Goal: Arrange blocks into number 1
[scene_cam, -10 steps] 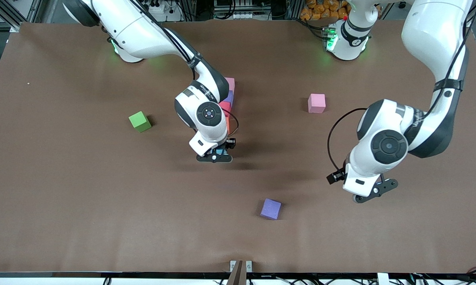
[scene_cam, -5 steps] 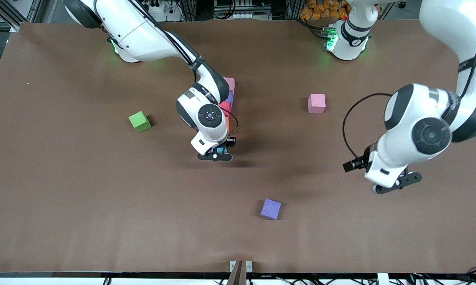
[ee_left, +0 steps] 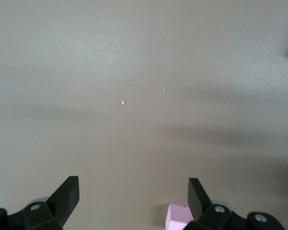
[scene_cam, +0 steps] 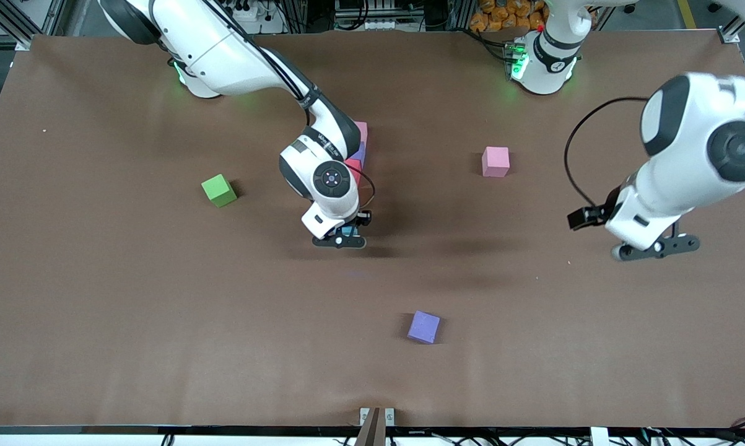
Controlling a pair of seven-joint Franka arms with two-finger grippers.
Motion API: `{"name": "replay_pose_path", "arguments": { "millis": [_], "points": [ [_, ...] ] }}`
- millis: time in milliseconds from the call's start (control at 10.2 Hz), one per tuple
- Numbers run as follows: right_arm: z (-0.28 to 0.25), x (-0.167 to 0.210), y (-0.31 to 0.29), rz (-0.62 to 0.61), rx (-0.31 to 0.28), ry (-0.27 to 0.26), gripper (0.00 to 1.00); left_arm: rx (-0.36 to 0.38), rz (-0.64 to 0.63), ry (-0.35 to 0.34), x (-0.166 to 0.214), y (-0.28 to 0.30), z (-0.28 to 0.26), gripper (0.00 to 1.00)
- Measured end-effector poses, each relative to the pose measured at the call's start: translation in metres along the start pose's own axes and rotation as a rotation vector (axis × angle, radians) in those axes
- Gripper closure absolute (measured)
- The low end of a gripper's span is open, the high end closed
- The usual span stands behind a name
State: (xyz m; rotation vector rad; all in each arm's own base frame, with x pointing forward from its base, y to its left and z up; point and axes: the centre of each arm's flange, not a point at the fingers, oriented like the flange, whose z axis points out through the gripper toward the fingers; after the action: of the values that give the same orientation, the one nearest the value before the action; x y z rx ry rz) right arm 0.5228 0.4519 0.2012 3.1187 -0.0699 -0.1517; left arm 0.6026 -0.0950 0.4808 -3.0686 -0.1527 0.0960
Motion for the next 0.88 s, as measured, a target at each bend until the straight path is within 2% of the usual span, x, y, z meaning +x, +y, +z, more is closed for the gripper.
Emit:
{"name": "replay_pose_path", "arguments": {
  "millis": [491,883],
  "points": [
    [0.001,-0.005,-0.004,0.007,0.001,-0.007,0.41,-0.017,0.018,0.121,-0.035,-0.019,-0.077,0.0],
    [0.001,-0.008,-0.003,0.008,-0.012,-0.022,0.41,-0.045,0.117,0.06,-0.048,-0.022,-0.102,0.0]
  ]
}}
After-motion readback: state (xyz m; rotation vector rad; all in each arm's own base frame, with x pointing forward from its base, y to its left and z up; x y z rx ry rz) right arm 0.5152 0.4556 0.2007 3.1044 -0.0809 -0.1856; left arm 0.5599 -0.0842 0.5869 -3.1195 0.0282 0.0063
